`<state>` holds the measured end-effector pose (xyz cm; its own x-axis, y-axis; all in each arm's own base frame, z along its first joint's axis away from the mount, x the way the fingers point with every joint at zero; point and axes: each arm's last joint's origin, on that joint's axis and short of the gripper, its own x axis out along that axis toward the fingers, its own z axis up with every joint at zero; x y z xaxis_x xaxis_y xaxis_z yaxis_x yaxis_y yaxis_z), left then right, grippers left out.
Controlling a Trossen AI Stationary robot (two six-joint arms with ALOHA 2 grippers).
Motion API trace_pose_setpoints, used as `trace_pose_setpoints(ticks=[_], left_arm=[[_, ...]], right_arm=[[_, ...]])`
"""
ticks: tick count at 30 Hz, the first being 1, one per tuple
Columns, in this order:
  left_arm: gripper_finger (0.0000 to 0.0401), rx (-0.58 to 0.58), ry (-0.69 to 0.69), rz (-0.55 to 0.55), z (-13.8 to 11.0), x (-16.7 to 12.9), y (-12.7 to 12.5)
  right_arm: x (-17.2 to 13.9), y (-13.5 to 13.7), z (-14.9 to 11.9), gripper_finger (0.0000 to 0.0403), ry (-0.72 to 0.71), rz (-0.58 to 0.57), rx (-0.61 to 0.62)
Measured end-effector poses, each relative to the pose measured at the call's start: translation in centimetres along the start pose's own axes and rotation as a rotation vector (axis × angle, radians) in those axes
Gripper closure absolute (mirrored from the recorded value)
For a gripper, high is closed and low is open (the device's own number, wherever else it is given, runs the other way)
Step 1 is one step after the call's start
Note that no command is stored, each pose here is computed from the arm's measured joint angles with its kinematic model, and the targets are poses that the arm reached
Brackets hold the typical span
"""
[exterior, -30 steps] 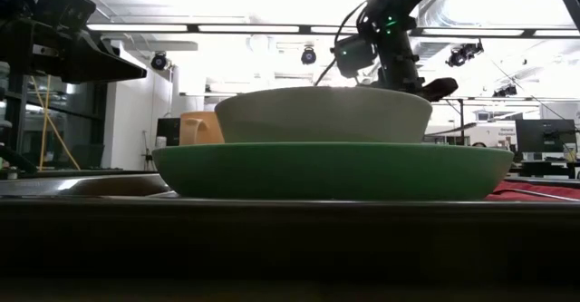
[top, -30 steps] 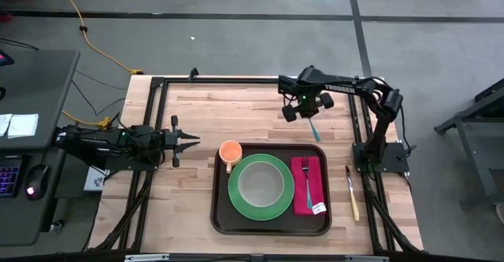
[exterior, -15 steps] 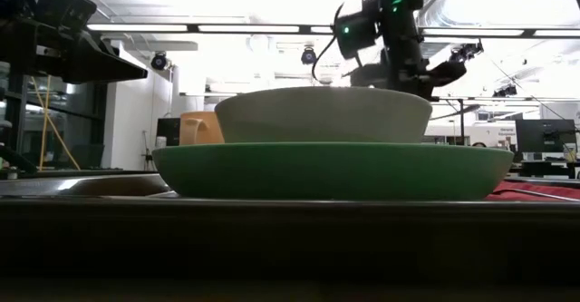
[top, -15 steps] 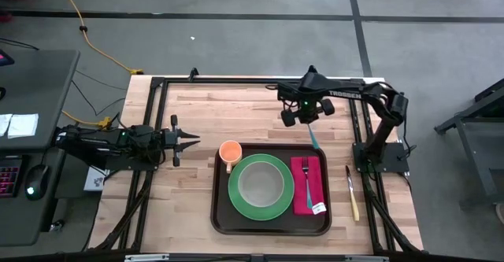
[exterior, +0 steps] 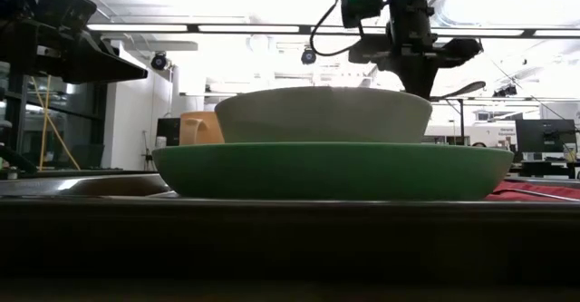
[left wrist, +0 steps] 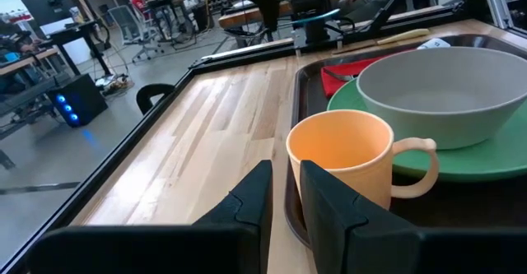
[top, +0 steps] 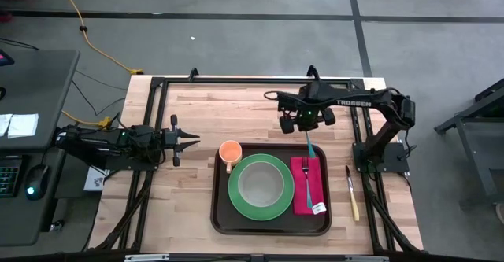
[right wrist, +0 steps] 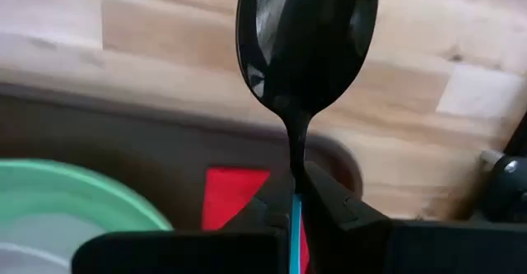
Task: Set up tray
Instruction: Put the blue spoon on top of the red table napkin
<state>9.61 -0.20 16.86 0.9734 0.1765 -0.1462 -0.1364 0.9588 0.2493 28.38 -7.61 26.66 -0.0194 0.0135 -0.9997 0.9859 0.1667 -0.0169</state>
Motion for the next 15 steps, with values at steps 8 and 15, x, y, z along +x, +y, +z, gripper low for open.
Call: trace_pose_setpoints(ticks=[8, 15], left_arm=[[0.0304, 0.000, -0.001, -0.006, 0.0, 0.0, 0.0], [0.0304, 0.000, -0.001, -0.008, 0.0, 0.0, 0.0]], right_arm=[[0.0, 1.5, -2.6, 0.0401, -0.013, 0.039, 0.014], [0.0, 2.4, -4.9, 0.0401, -0.010, 0.063, 0.021]])
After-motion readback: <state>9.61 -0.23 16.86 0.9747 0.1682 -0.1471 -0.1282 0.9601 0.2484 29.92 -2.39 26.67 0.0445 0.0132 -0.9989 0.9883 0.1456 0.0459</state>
